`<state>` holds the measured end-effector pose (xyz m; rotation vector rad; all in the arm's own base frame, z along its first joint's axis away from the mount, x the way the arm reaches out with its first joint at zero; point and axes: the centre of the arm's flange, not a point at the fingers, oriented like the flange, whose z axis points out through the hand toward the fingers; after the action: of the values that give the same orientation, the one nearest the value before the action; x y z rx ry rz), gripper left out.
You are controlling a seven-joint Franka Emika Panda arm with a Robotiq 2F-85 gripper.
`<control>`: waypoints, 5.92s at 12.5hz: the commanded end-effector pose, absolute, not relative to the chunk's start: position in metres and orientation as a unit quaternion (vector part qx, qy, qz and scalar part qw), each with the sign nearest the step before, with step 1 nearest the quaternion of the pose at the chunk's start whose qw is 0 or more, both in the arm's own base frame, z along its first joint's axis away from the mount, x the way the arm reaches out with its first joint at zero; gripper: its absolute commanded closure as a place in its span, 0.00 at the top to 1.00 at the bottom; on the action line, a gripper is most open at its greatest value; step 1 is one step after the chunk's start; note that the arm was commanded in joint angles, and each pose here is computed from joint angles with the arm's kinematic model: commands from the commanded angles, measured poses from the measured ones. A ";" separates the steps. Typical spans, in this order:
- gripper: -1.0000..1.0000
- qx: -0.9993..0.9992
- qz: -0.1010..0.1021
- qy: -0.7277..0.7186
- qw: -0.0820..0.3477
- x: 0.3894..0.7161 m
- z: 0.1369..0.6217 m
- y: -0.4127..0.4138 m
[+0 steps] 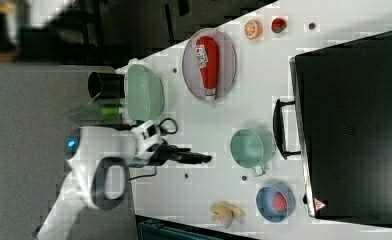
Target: Drag mug right to left.
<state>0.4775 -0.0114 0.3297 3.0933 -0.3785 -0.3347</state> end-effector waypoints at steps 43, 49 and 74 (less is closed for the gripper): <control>0.17 0.996 -0.067 -0.052 -0.023 0.484 0.177 0.241; 0.17 0.998 -0.059 -0.013 -0.032 0.482 0.176 0.297; 1.00 0.964 0.068 -0.251 -0.047 0.554 0.491 0.159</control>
<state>0.5318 0.2360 0.4865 3.2098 -0.5217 0.2394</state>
